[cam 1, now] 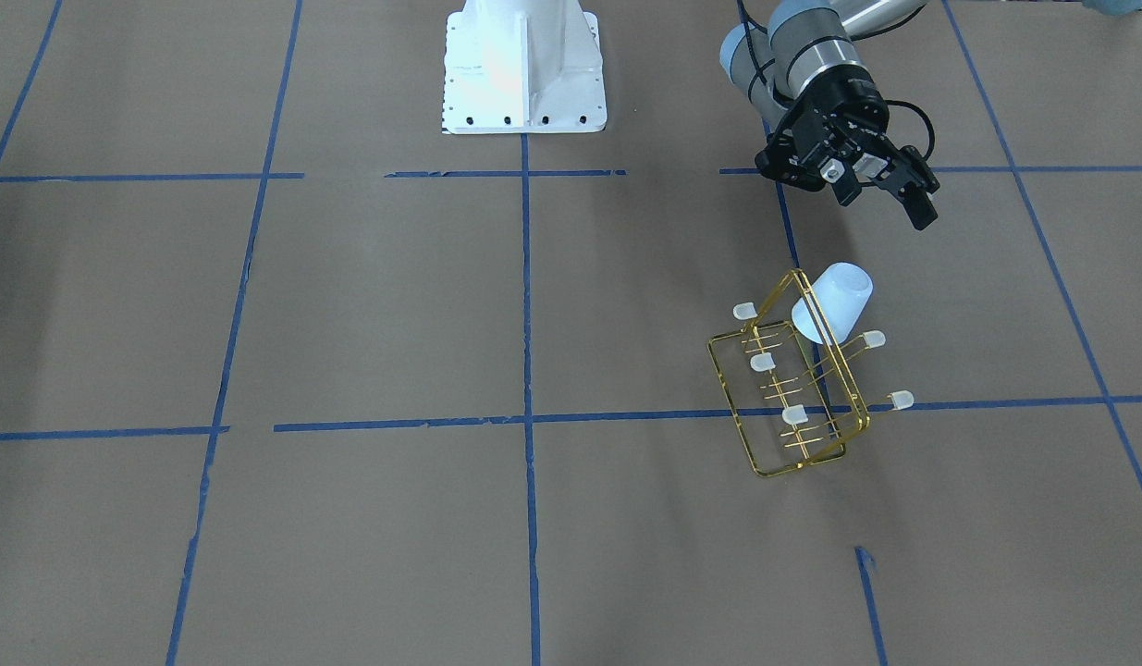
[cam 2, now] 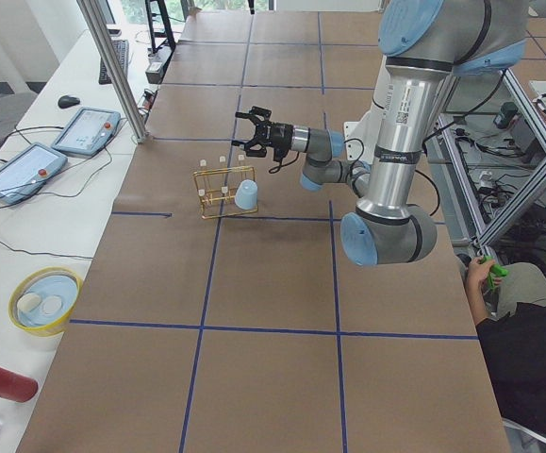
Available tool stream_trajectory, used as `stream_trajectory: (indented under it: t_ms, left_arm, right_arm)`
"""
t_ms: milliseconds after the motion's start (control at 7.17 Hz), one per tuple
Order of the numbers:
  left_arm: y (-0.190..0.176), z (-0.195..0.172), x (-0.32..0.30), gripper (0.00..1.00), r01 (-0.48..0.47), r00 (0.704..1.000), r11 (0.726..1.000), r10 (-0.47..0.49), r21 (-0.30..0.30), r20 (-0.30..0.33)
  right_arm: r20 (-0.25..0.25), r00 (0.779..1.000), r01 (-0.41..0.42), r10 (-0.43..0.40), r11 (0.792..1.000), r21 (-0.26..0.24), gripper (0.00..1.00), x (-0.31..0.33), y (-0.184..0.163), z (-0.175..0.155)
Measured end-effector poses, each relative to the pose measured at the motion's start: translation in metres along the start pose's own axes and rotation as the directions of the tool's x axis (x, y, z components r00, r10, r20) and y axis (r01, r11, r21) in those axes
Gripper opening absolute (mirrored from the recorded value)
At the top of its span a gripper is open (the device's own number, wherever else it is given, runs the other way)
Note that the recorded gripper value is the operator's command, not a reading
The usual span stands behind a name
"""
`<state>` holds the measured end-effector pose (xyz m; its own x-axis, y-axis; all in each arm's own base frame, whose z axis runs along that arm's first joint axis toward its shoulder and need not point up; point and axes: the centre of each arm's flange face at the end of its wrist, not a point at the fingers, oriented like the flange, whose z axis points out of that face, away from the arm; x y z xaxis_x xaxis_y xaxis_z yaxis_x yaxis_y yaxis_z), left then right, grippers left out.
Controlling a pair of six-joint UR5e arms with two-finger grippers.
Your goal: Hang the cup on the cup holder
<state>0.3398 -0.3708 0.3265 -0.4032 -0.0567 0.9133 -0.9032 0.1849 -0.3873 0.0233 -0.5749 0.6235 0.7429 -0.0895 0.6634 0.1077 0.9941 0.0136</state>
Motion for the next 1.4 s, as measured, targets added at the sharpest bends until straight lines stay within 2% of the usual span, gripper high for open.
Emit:
stream_trajectory:
  t_ms: [419, 558, 698, 837, 1116, 1256, 1395]
  left_arm:
    - [0.015, 0.001, -0.014, 1.00, 0.050, 0.998, 0.999, -0.051, 0.016, 0.047]
    - [0.018, 0.001, -0.015, 1.00, 0.094, 0.994, 0.995, -0.095, 0.025, 0.060]
    - [0.020, 0.000, -0.009, 1.00, 0.194, 0.979, 0.980, -0.196, 0.036, 0.059]
    - [0.022, -0.001, 0.002, 1.00, 0.304, 0.951, 0.952, -0.306, 0.047, 0.050]
    - [0.028, 0.003, 0.022, 1.00, 0.463, 0.885, 0.886, -0.464, 0.041, 0.033]
    - [0.034, 0.005, 0.036, 1.00, 0.539, 0.841, 0.842, -0.540, 0.031, 0.025]
    - [0.043, 0.007, 0.055, 1.00, 0.631, 0.775, 0.775, -0.632, 0.021, 0.017]
  right_arm:
    - [0.000, 1.000, 0.000, 0.000, 1.000, 0.000, 1.00, 0.000, 0.000, 0.000]
    - [0.000, 1.000, 0.000, 0.000, 1.000, 0.000, 1.00, 0.000, 0.000, 0.000]
    - [0.000, 1.000, 0.001, -0.001, 1.000, 0.001, 1.00, 0.000, 0.000, 0.000]
    - [0.000, 1.000, 0.001, -0.001, 1.000, 0.001, 1.00, 0.000, 0.000, 0.000]
    - [0.000, 1.000, 0.001, -0.001, 1.000, 0.001, 1.00, 0.000, -0.001, 0.000]
    - [0.000, 1.000, 0.001, -0.001, 1.000, 0.001, 1.00, 0.000, -0.001, -0.001]
    - [0.000, 1.000, 0.001, -0.001, 1.000, 0.001, 1.00, -0.001, -0.001, -0.001]
